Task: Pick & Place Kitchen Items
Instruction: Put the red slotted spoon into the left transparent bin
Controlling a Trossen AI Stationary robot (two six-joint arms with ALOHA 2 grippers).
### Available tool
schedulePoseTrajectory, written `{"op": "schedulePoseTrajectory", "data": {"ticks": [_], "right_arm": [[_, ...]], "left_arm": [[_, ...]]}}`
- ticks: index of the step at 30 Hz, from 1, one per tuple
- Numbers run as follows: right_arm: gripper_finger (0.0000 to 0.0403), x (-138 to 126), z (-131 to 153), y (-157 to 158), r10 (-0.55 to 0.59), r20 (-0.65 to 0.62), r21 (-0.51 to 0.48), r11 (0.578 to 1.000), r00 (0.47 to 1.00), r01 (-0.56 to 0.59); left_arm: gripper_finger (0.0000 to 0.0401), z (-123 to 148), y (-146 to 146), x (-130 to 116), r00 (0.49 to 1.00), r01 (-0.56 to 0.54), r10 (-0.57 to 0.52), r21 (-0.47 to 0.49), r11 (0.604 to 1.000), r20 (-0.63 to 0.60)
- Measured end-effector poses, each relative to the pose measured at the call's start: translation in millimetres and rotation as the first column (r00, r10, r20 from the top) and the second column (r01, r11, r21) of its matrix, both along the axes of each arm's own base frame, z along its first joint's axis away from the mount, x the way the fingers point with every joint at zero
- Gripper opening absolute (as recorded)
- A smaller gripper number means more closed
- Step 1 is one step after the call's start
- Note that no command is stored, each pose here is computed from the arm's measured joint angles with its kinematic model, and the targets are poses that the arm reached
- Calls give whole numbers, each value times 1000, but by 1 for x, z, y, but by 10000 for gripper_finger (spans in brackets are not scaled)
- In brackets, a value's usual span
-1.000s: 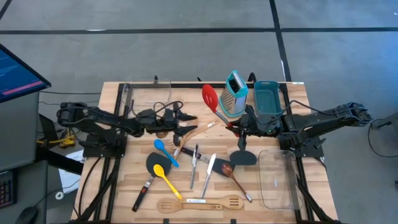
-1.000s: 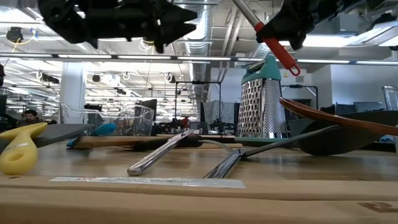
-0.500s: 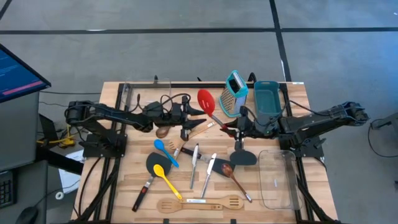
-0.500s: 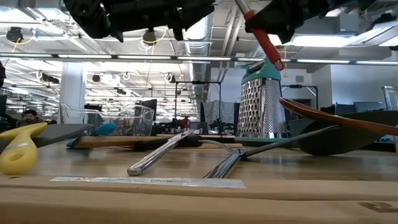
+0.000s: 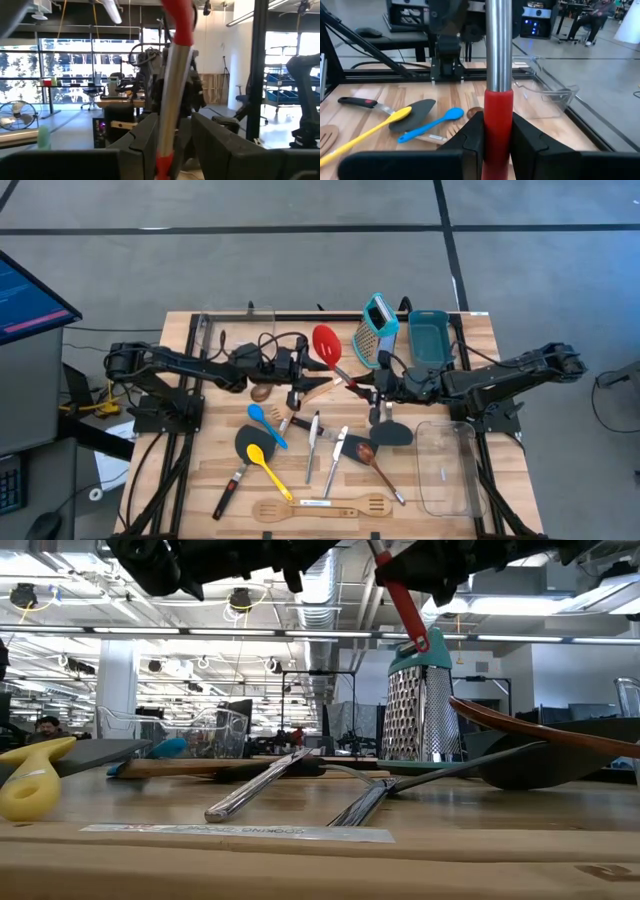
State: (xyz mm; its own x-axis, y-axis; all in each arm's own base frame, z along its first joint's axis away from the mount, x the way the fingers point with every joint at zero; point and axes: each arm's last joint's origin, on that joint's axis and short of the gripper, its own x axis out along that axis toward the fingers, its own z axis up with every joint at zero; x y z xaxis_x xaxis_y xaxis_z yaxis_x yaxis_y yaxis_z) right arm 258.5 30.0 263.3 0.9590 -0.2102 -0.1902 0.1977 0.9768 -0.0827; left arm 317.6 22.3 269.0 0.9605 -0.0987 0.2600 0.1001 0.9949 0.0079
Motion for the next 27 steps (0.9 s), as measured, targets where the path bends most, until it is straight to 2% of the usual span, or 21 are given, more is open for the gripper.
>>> {"op": "schedulePoseTrajectory", "data": {"ticks": [9,14,23,27], "right_arm": [[56,1,3,0,0,28,5,1000,1000,0],[56,1,2,1,24,26,9,1000,999,-24],[56,1,2,1,30,21,-14,999,999,-30],[56,1,2,1,30,17,-15,999,999,-30]], "left_arm": [[108,0,-6,0,1000,15,-15,1,1000,0],[108,0,-4,1,998,-56,56,-19,998,1],[108,9,-3,4,997,-68,68,-15,998,27],[108,9,-2,4,994,-109,110,-27,994,21]]}}
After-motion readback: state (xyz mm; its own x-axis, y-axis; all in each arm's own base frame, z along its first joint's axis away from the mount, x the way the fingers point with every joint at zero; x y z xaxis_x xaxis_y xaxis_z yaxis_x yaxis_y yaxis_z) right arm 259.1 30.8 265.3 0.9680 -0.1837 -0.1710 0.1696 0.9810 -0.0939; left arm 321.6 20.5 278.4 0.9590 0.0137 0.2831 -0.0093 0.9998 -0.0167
